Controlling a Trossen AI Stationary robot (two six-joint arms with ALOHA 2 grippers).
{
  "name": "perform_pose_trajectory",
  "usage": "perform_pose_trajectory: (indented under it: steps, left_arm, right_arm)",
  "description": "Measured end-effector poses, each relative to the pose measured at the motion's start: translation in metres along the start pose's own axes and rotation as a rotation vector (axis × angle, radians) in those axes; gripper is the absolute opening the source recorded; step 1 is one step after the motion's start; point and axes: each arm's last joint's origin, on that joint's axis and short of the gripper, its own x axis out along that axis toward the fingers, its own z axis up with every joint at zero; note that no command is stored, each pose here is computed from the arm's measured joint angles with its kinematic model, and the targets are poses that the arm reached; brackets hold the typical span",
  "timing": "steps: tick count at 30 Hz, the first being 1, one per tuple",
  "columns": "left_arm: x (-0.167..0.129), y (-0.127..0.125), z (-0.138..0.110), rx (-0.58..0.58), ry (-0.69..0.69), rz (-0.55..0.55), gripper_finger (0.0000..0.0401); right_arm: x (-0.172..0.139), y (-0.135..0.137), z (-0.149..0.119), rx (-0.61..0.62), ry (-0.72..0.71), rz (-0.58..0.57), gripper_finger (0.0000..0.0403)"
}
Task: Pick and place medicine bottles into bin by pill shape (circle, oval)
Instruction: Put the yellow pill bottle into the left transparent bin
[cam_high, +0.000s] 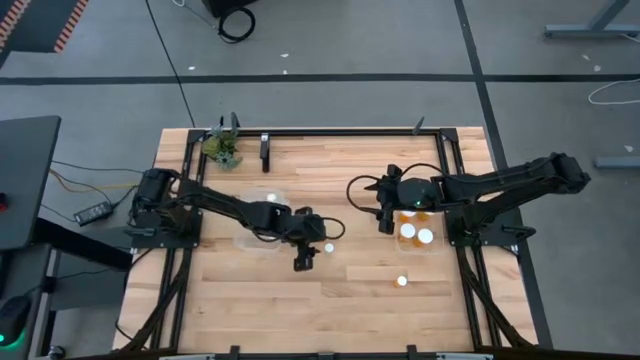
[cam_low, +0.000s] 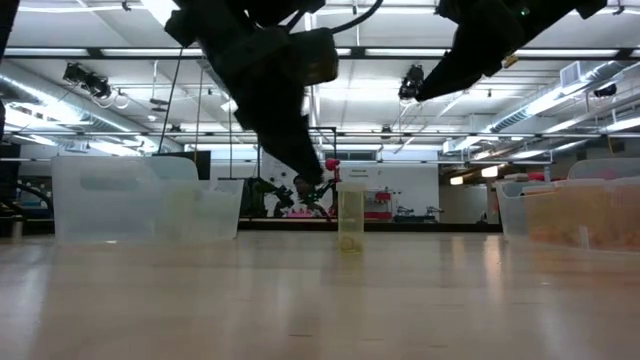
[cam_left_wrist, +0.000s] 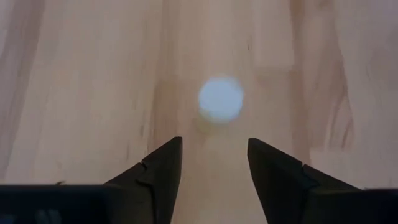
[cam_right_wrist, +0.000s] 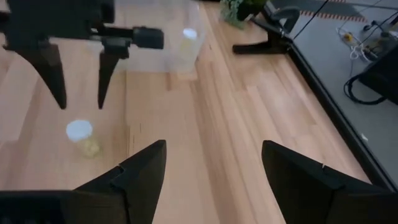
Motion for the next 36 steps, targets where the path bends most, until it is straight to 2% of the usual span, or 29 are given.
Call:
perform_pose_trajectory:
  steps: [7, 12, 17, 24, 30, 36]
  left_arm:
    - [0.008, -0.005, -0.004, 0.008, 0.01, -0.01, 0.023]
    - [0.021, -0.005, -0.004, 0.02, -0.017, -0.011, 0.0242]
    - [0.028, -0.005, -0.005, 0.047, -0.028, 0.018, 0.0243]
    - [0.027, -0.007, 0.005, 0.068, -0.123, 0.016, 0.0243]
    - [0.031, -0.006, 0.003, 0.076, -0.121, 0.017, 0.0237]
    - [0.042, -0.006, -0.003, 0.09, -0.094, 0.021, 0.0213]
  right_arm:
    - [0.003, 0.001, -0.001, 0.002, 0.005, 0.0, 0.0271]
    - [0.003, 0.002, -0.001, 0.005, 0.0, 0.007, 0.0271]
    - [0.001, 0.005, 0.001, 0.001, -0.014, 0.024, 0.0271]
    - [0.0, 0.009, 0.001, -0.002, -0.02, 0.038, 0.0271]
    - [0.0, 0.009, 0.001, 0.005, -0.019, 0.038, 0.0271]
    - [0.0, 0.009, 0.001, 0.005, -0.021, 0.037, 0.0271]
